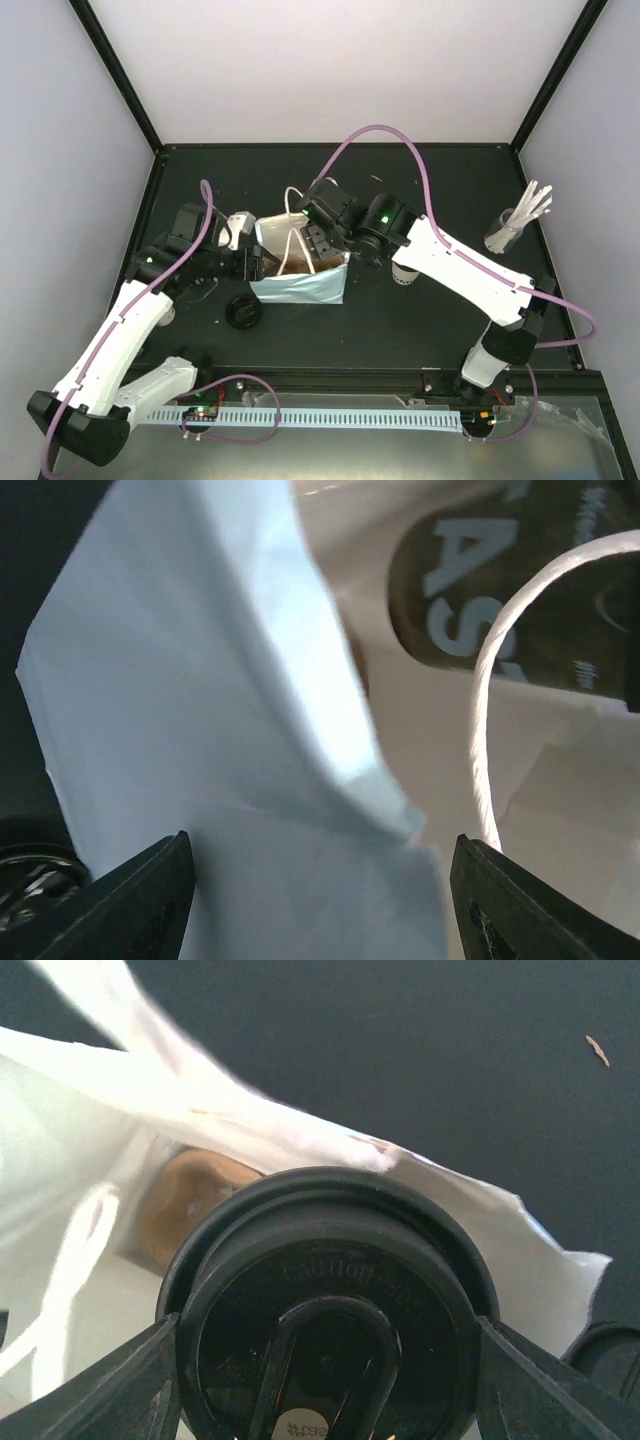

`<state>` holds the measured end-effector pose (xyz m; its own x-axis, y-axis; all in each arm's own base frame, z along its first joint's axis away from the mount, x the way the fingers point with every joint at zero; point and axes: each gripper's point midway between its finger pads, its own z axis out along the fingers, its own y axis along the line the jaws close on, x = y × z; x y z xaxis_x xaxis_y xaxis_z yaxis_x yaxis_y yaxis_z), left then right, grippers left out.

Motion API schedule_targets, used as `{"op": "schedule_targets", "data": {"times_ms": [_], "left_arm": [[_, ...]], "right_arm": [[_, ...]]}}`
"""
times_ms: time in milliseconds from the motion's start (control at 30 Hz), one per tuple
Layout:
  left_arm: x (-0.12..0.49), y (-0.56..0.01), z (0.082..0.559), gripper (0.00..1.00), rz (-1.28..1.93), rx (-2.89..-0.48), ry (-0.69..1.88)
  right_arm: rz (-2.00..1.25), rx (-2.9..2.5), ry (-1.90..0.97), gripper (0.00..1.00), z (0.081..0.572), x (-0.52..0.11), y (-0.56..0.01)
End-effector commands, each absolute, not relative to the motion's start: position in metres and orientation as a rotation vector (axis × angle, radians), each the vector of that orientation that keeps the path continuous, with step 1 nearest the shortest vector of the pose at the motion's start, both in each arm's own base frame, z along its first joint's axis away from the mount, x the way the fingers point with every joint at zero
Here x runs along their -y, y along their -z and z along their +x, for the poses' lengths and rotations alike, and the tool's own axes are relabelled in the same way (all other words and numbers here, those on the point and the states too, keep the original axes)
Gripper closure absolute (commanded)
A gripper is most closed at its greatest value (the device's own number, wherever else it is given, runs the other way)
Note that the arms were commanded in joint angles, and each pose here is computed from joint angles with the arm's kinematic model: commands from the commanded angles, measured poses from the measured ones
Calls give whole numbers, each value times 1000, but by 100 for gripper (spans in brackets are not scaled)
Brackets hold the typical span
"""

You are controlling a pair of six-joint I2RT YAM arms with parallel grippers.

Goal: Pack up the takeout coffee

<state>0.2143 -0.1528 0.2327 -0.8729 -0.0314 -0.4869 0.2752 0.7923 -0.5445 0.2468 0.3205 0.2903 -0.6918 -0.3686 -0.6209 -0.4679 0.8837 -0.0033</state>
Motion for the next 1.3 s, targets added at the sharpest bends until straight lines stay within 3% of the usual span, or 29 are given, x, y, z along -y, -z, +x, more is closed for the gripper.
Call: {"op": "schedule_targets", "data": {"times_ms": [0, 133, 233, 367, 500, 800, 967, 1267], "left_arm": [[183, -247, 201, 28, 189, -2459, 1030], [200, -253, 186, 25, 223, -2441, 1100], [202, -258, 177, 18, 257, -2442, 1092], [173, -270, 183, 6, 256, -2423, 846], [150, -296, 190, 2, 265, -2344, 676], [173, -316, 220, 3, 631, -2199, 552], [208, -318, 213, 8, 903, -2082, 666], [209, -311, 250, 9, 953, -2062, 439]], "right_arm": [[-602, -2380, -221, 38, 242, -306, -304], [-612, -2396, -220, 38, 234, -297, -298], [-627, -2407, -244, 39, 227, -291, -294], [-645, -2419, -283, 39, 215, -283, -287], [-688, -2425, -331, 39, 203, -280, -283], [-805, -2394, -407, 41, 187, -277, -283], [-821, -2394, -405, 41, 184, -275, -279], [-855, -2382, -436, 42, 180, -277, -274]]}}
